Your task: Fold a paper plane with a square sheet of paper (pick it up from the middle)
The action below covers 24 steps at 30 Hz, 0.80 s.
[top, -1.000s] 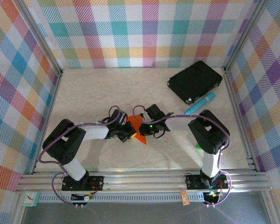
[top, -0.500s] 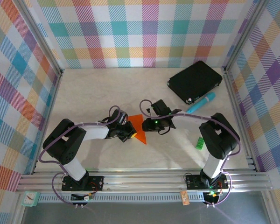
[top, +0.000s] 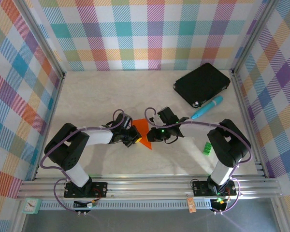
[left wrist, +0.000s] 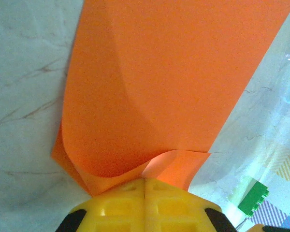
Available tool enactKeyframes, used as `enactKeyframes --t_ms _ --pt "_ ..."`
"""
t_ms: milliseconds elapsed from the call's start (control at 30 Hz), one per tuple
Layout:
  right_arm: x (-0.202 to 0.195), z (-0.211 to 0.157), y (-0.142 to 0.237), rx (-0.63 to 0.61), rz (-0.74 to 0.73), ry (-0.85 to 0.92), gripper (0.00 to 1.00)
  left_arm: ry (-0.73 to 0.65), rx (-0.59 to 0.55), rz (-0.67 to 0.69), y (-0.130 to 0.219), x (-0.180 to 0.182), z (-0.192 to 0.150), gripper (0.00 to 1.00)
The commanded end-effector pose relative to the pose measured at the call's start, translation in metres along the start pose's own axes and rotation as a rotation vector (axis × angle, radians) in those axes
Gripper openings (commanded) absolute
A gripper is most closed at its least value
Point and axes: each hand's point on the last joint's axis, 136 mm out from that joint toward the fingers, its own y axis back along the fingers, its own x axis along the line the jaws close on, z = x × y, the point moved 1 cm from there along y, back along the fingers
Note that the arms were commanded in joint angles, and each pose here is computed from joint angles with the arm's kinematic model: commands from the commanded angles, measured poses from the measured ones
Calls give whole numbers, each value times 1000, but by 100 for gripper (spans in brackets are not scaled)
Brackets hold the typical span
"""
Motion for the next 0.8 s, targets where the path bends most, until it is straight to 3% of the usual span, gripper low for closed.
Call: enactKeyframes --t_ms 0,767 --pt "12 -3 -8 35 48 47 12 36 -17 134 -7 34 -1 0" --pt "-7 -14 -29 121 -72 56 10 38 -10 146 -8 36 -2 0"
